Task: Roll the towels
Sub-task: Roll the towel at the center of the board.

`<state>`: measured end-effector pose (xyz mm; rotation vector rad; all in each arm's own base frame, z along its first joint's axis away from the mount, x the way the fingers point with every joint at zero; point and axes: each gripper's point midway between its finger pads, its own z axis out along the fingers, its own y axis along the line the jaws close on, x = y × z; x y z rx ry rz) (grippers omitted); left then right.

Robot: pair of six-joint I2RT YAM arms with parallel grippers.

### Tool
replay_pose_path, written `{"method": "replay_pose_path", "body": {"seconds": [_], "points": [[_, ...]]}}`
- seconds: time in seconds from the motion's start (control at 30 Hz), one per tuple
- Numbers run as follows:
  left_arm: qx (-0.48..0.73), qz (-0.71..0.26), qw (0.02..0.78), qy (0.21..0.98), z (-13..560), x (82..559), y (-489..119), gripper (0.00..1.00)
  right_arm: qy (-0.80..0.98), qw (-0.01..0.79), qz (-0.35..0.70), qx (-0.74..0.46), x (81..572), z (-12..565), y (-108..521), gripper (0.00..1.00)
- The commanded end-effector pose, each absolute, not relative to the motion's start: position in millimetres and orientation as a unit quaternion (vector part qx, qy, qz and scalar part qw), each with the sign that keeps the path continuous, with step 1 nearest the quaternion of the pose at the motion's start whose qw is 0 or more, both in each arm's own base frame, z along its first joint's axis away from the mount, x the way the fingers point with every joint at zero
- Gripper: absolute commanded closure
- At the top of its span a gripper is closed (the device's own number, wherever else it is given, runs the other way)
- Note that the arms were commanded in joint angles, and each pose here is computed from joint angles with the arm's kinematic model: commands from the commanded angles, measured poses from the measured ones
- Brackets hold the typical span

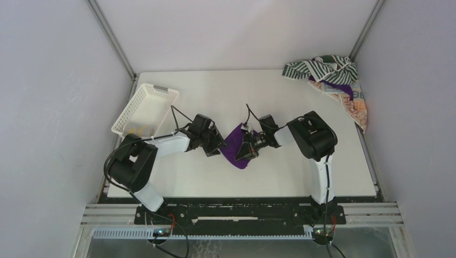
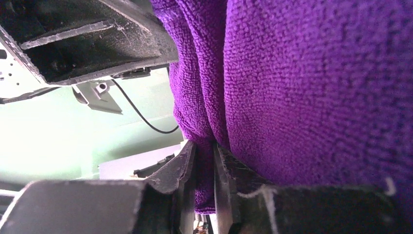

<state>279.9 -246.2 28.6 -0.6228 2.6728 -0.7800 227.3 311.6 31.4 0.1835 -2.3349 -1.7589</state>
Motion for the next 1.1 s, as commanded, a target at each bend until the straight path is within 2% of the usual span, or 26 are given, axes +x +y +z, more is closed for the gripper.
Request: {"method": "replay_pose_path", "body": {"seconds": [0.0,0.13,0.27,0.53,0.63,0.8,1.07], "points": [[-0.224,-0.246,0.130,0.934,18,280,-246,0.42,-0.836,0.069,-0.539,0.074,230,21,305,0.81],[-0.228,-0.224,0.111,0.941,5,271,-239,0.45,-0.869,0.007,-0.480,0.122,238,40,299,0.69],[-0.223,-0.220,0.093,0.945,-3,264,-239,0.46,-0.893,-0.078,-0.405,0.180,244,68,295,0.63],[-0.214,-0.211,0.084,0.950,-5,260,-237,0.47,-0.899,-0.281,-0.152,0.300,247,97,288,0.54],[-0.212,-0.211,0.080,0.951,-5,259,-238,0.46,-0.875,-0.332,-0.076,0.344,238,101,297,0.51],[-0.211,-0.212,0.078,0.951,-5,259,-239,0.46,-0.845,-0.373,-0.005,0.383,229,97,308,0.48],[-0.213,-0.213,0.071,0.951,-7,256,-239,0.46,-0.814,-0.368,0.111,0.435,227,57,304,0.47]]}}
